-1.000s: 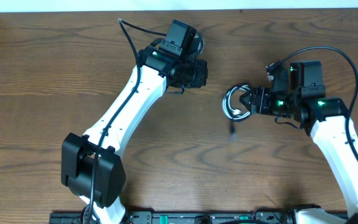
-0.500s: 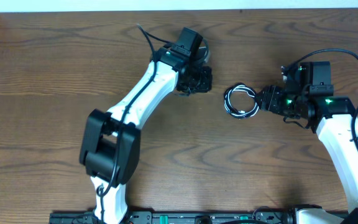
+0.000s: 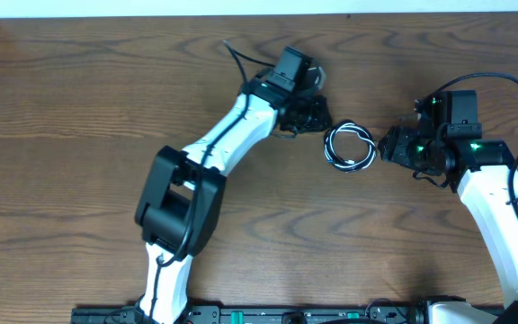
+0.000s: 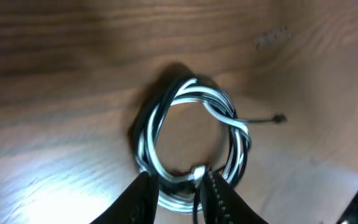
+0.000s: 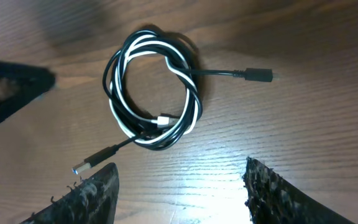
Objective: Untangle cables
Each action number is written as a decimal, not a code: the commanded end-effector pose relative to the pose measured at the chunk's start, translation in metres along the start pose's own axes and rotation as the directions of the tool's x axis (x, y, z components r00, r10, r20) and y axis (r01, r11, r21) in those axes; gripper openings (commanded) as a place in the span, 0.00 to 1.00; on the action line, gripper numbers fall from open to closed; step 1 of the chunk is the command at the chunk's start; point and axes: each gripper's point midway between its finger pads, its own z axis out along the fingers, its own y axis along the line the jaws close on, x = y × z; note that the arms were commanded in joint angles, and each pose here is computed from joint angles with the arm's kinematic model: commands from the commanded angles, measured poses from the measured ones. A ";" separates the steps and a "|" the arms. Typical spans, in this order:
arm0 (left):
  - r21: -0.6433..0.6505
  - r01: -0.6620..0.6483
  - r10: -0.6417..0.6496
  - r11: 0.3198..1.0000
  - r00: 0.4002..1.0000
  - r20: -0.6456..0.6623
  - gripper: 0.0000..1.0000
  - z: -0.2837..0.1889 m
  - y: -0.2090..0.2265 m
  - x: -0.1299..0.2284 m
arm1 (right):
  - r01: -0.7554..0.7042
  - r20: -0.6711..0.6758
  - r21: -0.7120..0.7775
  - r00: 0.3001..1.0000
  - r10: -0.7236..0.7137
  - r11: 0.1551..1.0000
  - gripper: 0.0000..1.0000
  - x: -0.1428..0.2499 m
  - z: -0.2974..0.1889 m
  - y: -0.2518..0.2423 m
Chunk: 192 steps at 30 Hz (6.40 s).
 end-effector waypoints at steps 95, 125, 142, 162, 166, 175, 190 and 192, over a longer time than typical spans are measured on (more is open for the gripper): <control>0.281 -0.001 0.011 0.960 0.999 -0.037 0.08 -0.064 -0.065 0.011 | -0.032 -0.123 -0.159 0.992 0.012 0.987 0.56 0.004 0.044 0.021; -0.171 -0.067 0.088 0.983 0.989 0.119 0.26 -0.037 0.032 -0.020 | -0.029 -0.123 -0.139 0.992 0.012 0.990 0.57 0.005 0.046 0.017; -0.021 -0.476 0.473 0.879 0.876 -0.093 0.26 0.016 -0.022 0.049 | -0.104 -0.079 -0.015 0.992 0.102 0.994 0.60 -0.010 0.042 -0.029; -0.190 -0.517 0.509 0.835 0.856 -0.091 0.30 0.064 0.019 0.038 | -0.106 -0.112 0.012 0.988 0.106 0.994 0.59 -0.002 0.039 -0.041; -0.220 -0.514 0.506 0.829 0.857 -0.094 0.30 0.072 0.030 0.037 | -0.103 -0.113 0.012 0.988 0.103 0.995 0.58 -0.002 0.039 -0.041; -0.214 -0.516 0.497 0.829 0.856 -0.140 0.30 0.083 0.033 0.053 | -0.104 -0.117 0.013 0.988 0.104 0.995 0.58 -0.001 0.039 -0.042; 0.119 -0.333 0.344 0.935 0.935 -0.091 0.07 -0.012 -0.034 0.044 | 0.013 -0.113 -0.242 0.993 -0.041 0.970 0.59 -0.004 0.032 0.002; 0.233 -0.305 0.333 0.923 0.939 -0.088 0.07 -0.036 -0.052 0.046 | 0.035 -0.095 -0.351 0.993 -0.072 0.936 0.59 -0.007 0.025 0.022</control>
